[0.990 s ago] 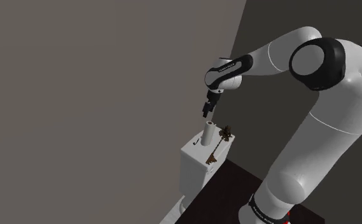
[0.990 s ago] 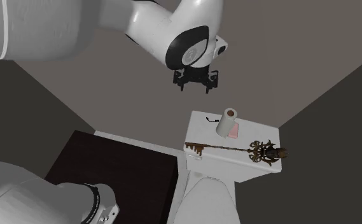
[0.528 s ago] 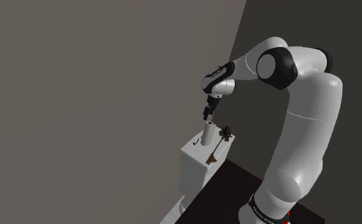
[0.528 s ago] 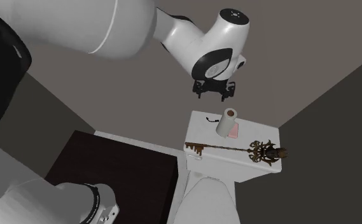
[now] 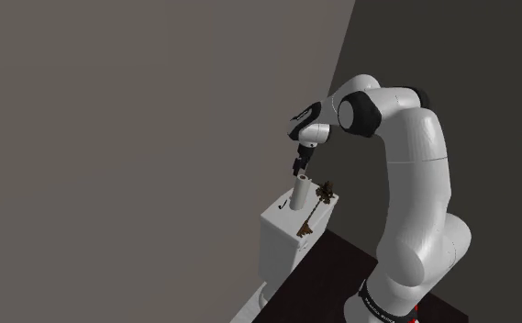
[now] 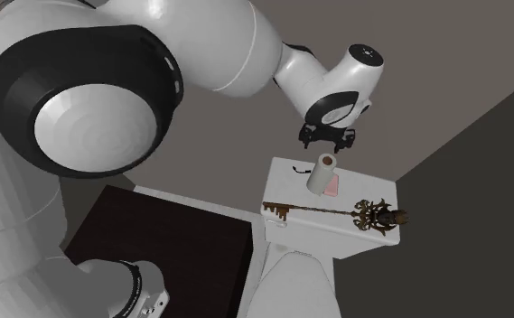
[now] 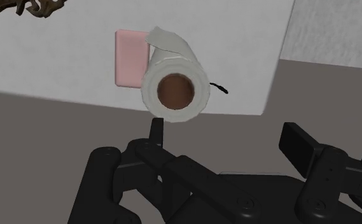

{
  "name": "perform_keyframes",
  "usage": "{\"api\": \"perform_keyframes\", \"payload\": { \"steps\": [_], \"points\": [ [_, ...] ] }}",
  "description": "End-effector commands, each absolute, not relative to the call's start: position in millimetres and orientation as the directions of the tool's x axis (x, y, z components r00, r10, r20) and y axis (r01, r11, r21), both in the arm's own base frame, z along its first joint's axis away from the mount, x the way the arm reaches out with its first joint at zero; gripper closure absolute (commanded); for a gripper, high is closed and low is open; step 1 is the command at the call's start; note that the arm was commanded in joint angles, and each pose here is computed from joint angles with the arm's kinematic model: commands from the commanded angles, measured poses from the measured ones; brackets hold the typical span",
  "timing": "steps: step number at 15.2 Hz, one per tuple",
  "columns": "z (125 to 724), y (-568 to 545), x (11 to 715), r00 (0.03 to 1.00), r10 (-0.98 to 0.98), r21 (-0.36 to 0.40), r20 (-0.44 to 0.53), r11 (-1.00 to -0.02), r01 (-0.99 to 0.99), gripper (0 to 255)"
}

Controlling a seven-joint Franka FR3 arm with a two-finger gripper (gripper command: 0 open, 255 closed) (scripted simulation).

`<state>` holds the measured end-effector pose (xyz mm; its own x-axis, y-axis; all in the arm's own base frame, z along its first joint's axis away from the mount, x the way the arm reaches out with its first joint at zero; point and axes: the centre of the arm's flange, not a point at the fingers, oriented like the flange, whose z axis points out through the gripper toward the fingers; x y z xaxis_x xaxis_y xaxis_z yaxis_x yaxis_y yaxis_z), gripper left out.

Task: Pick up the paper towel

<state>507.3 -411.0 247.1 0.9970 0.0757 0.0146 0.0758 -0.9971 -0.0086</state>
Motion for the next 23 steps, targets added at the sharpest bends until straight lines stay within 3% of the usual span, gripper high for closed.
{"api": "perform_keyframes", "payload": {
  "steps": [1,12,13,23],
  "points": [
    [228.3,-431.5,511.4,0.997,0.072,-0.013,0.011,-0.997,0.072,0],
    [175.7,-445.2,516.1,0.998,0.069,-0.016,0.007,-0.998,0.069,0],
    [176.1,-444.9,517.1,0.998,0.069,-0.016,0.007,-0.998,0.069,255],
    [181.0,-445.2,516.1,0.998,0.069,-0.016,0.007,-0.998,0.069,255]
  ]
}}
